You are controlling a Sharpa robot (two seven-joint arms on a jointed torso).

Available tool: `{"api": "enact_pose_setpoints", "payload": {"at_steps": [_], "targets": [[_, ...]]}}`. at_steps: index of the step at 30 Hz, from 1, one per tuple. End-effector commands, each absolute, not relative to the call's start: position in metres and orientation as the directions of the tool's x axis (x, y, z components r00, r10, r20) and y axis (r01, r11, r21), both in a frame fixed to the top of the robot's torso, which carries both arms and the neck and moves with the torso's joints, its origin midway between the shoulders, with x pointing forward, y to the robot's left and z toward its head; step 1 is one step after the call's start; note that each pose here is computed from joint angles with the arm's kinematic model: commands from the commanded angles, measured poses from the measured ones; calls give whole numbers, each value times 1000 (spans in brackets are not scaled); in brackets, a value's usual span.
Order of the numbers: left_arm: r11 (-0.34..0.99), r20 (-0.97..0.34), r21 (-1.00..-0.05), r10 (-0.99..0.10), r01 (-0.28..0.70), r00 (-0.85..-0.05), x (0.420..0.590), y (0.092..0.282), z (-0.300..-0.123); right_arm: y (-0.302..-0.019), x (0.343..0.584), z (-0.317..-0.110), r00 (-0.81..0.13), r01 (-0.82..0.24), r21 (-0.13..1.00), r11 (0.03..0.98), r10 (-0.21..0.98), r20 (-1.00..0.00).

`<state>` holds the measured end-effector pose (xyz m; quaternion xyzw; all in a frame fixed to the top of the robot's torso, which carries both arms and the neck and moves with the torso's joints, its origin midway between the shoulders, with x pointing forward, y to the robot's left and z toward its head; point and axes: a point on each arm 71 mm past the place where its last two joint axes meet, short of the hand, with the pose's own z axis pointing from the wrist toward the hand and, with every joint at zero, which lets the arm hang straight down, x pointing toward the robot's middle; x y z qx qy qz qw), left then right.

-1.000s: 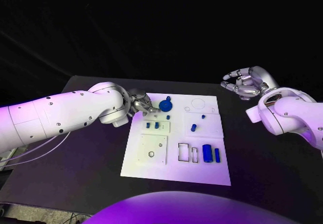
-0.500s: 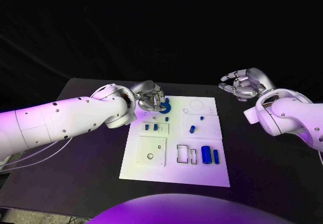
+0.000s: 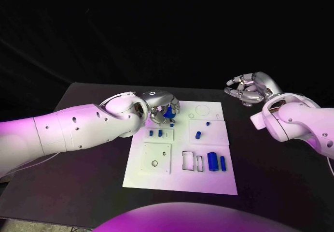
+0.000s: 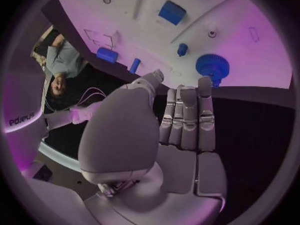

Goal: Assemble the parts on the task board

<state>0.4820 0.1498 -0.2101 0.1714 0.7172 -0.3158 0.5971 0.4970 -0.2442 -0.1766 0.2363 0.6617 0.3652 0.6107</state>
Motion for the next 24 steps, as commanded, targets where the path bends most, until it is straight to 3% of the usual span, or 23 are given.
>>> {"api": "enact_pose_setpoints", "payload": {"at_steps": [1, 10, 24], "targets": [[714, -979, -121, 31, 690, -204, 480, 143, -217, -242, 496, -177, -153, -151, 768, 623, 752, -641], [716, -967, -79, 113, 693, -227, 484, 138, -225, -241, 496, -177, -152, -152, 767, 623, 752, -641], [726, -958, -74, 140, 684, -251, 491, 135, -231, -241, 496, -176, -152, -153, 768, 622, 753, -641]]}}
